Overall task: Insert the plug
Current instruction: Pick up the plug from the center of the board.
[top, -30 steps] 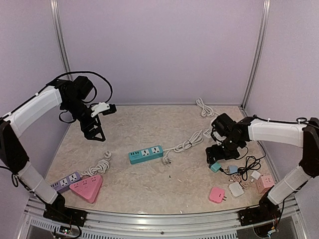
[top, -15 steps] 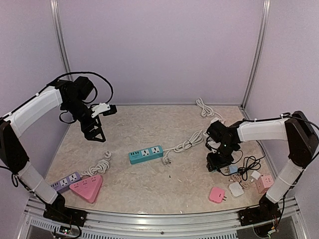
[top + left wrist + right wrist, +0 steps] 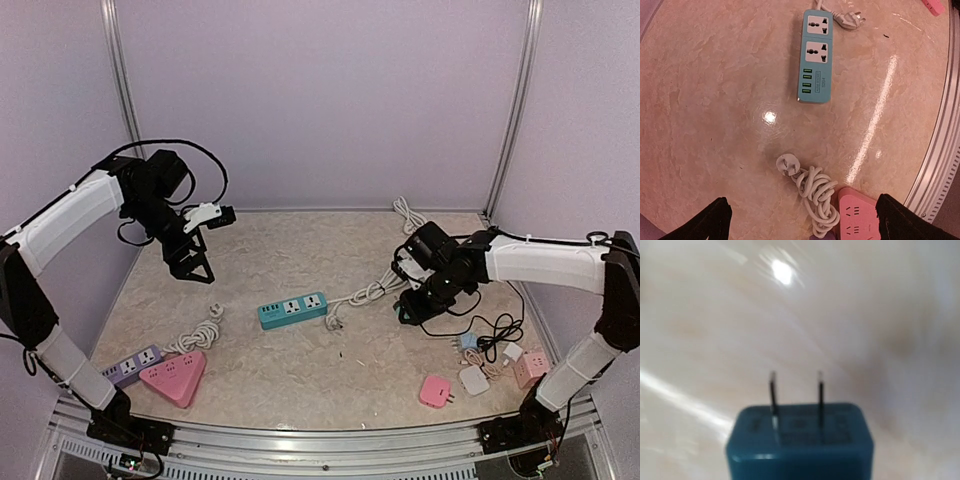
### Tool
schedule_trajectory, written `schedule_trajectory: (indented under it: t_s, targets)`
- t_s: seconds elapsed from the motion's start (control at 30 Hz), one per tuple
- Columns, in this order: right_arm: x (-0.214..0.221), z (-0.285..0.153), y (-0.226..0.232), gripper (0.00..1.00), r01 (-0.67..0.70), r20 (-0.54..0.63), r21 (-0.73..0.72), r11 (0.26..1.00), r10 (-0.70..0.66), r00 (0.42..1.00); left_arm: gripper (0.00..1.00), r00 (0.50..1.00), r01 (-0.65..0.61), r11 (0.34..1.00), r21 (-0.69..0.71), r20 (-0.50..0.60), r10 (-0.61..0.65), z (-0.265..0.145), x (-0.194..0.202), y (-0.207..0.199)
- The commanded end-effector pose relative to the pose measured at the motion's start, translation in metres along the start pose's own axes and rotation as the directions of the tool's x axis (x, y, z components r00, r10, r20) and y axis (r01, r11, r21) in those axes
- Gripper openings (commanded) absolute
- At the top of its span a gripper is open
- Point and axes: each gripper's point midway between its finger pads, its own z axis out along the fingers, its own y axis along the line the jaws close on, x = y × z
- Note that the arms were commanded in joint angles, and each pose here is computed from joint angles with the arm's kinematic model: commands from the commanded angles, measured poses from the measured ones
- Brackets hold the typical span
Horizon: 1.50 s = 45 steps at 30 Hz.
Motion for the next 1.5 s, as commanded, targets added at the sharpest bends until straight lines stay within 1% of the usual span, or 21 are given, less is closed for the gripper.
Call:
schedule_trajectory:
  t_s: [0.0, 0.07, 0.13, 0.23, 0.3, 0.37, 0.47, 0.5, 0.6, 0.7, 0.9, 1.03, 1.1, 1.23, 1.37, 1.47]
  targets:
    - [-0.069, -0.079, 0.052, 0.00, 0.178, 0.395, 0.037, 0.983, -0.178, 0.901, 0.99, 0.991, 0.007, 1.000, 0.030, 0.135, -0.011, -0.035, -0.031, -0.014]
    - [-0.087, -0.105, 0.078, 0.00, 0.240, 0.513, 0.062, 0.969, -0.237, 0.825, 0.99, 0.982, 0.010, 0.999, 0.033, 0.188, -0.016, -0.050, -0.047, -0.019]
    - [-0.103, -0.129, 0.104, 0.00, 0.291, 0.607, 0.072, 0.954, -0.274, 0.746, 0.99, 0.972, 0.003, 1.000, 0.021, 0.235, -0.007, -0.065, -0.068, -0.028]
    - [-0.125, -0.158, 0.148, 0.00, 0.376, 0.714, 0.104, 0.921, -0.332, 0.616, 0.99, 0.948, -0.014, 1.000, 0.028, 0.317, 0.005, -0.082, -0.099, -0.045]
    - [-0.137, -0.172, 0.178, 0.00, 0.431, 0.761, 0.135, 0.892, -0.372, 0.531, 0.99, 0.926, -0.036, 0.998, 0.051, 0.377, 0.014, -0.090, -0.119, -0.062]
    - [-0.148, -0.180, 0.202, 0.00, 0.470, 0.785, 0.157, 0.868, -0.399, 0.474, 0.99, 0.906, -0.021, 0.995, 0.100, 0.422, -0.023, -0.097, -0.134, -0.075]
    - [-0.158, -0.183, 0.230, 0.00, 0.514, 0.800, 0.164, 0.842, -0.418, 0.430, 0.99, 0.889, 0.026, 0.981, 0.192, 0.444, -0.110, -0.093, -0.147, -0.083]
    - [-0.159, -0.184, 0.238, 0.00, 0.526, 0.804, 0.165, 0.834, -0.423, 0.419, 0.99, 0.887, 0.043, 0.976, 0.211, 0.441, -0.135, -0.089, -0.149, -0.084]
    - [-0.158, -0.181, 0.257, 0.00, 0.560, 0.810, 0.152, 0.815, -0.427, 0.402, 0.99, 0.890, 0.056, 0.972, 0.227, 0.430, -0.151, -0.076, -0.150, -0.086]
    - [-0.156, -0.181, 0.264, 0.00, 0.563, 0.818, 0.140, 0.814, -0.416, 0.398, 0.99, 0.889, 0.072, 0.967, 0.245, 0.423, -0.173, -0.067, -0.151, -0.087]
    - [-0.152, -0.179, 0.271, 0.00, 0.576, 0.833, 0.114, 0.810, -0.394, 0.390, 0.94, 0.876, 0.092, 0.949, 0.302, 0.428, -0.221, -0.063, -0.159, -0.089]
    - [-0.150, -0.176, 0.273, 0.00, 0.586, 0.830, 0.115, 0.802, -0.401, 0.387, 0.89, 0.871, 0.101, 0.944, 0.313, 0.431, -0.236, -0.065, -0.162, -0.089]
    - [-0.149, -0.175, 0.273, 0.00, 0.589, 0.828, 0.114, 0.800, -0.404, 0.388, 0.84, 0.869, 0.105, 0.942, 0.318, 0.431, -0.242, -0.066, -0.163, -0.089]
    - [-0.151, -0.181, 0.276, 0.00, 0.590, 0.847, 0.109, 0.800, -0.385, 0.366, 0.79, 0.866, 0.108, 0.936, 0.334, 0.432, -0.254, -0.067, -0.164, -0.090]
    - [-0.150, -0.181, 0.277, 0.00, 0.597, 0.850, 0.108, 0.795, -0.385, 0.359, 0.70, 0.860, 0.114, 0.934, 0.338, 0.437, -0.263, -0.069, -0.167, -0.088]
    - [-0.150, -0.184, 0.275, 0.00, 0.591, 0.856, 0.109, 0.799, -0.378, 0.353, 0.64, 0.866, 0.115, 0.931, 0.345, 0.425, -0.264, -0.066, -0.165, -0.090]
